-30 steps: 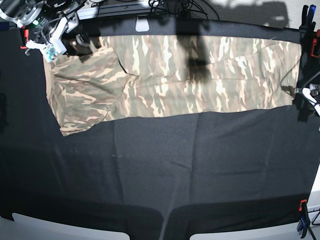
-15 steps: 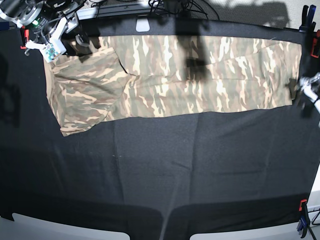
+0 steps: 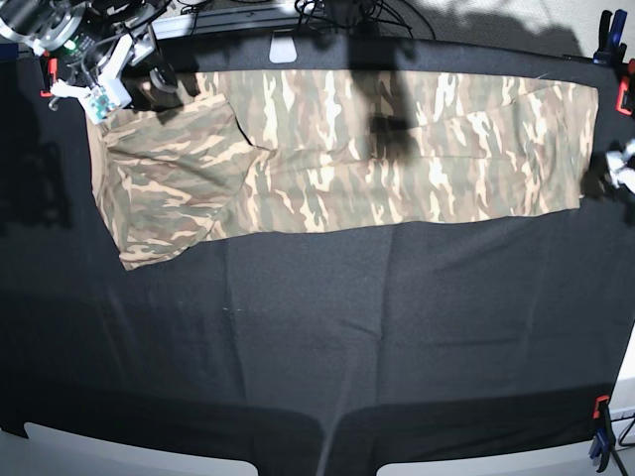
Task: Layout the t-shirt on the table in an organized manner, then fold the t-shirt properly
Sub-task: 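Pull the strip ends apart with both grippers to straighten it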
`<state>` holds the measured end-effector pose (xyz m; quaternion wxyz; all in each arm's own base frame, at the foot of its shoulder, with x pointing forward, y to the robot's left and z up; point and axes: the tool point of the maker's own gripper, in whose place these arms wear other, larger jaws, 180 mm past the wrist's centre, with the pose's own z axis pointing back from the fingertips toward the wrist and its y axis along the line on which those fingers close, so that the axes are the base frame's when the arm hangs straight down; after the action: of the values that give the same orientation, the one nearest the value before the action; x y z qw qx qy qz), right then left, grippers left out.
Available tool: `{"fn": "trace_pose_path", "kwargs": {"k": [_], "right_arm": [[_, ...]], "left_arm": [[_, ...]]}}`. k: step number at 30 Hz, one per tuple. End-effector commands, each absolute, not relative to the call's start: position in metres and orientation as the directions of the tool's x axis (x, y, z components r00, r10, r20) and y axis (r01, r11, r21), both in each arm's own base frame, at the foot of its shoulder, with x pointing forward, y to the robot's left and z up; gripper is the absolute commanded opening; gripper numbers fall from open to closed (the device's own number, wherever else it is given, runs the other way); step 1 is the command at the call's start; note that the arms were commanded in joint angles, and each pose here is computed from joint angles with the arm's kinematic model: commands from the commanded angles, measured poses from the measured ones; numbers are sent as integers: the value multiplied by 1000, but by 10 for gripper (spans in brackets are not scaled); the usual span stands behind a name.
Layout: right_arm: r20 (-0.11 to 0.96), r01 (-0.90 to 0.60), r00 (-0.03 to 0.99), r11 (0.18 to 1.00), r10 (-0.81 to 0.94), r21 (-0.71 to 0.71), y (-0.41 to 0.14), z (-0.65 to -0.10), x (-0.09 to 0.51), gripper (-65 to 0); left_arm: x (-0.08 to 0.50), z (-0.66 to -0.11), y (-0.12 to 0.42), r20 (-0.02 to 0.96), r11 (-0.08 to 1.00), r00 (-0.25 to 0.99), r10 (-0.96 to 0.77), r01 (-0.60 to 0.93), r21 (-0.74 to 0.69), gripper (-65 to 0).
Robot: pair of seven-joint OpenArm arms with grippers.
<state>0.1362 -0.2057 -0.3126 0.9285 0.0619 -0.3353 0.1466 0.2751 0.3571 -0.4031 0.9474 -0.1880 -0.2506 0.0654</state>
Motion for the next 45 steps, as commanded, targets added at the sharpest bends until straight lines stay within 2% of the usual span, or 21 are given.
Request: {"fn": "trace_pose_path", "kwargs": {"k": [1,6,8,12,14,22,27,31,33,39,45], "right_arm": [[667,-329,707,944,237,13,-202,-304,140,-411],[666,-329,707,944,237,13,-202,-305,140,-411],[667,-329,707,944,237,13,-202,-304,140,-411],[667,-329,707,944,237,13,-202,-304,140,-411],[667,-329,707,944,237,13,-202,-304,140,-411],[668,-330,706,944,235,16,-202,-304,140,-411],[672,-330,703,944,233,18,-201,-304,141,-411],[678,-330,698,944,231,18,-201,-303,142,-411],[678,-330,698,944,232,17,-201,-303,142,-411],[677,-330,698,944,232,18,-201,-303,142,-411],[678,-330,698,944,231,18,-201,-303,142,-411]], "left_arm": [[284,-385,372,487,927,847,211,-15,-376,-195],[275,-387,392,469,928,856,219,-34,-371,-195],[266,-393,394,430,926,874,226,-55,-374,-195],[254,-398,375,356,874,896,264,-66,-482,-195],[255,-396,365,349,841,889,295,-68,-537,-195],[249,-403,361,334,833,892,305,-80,-547,-195],[225,-421,352,273,817,910,312,-111,-565,-195],[220,-411,329,237,731,910,341,-98,-675,-195],[232,-396,323,274,696,893,358,-59,-716,-195],[249,-375,310,362,719,889,279,56,-692,-199],[249,-380,298,364,715,894,262,73,-695,-199]]}}
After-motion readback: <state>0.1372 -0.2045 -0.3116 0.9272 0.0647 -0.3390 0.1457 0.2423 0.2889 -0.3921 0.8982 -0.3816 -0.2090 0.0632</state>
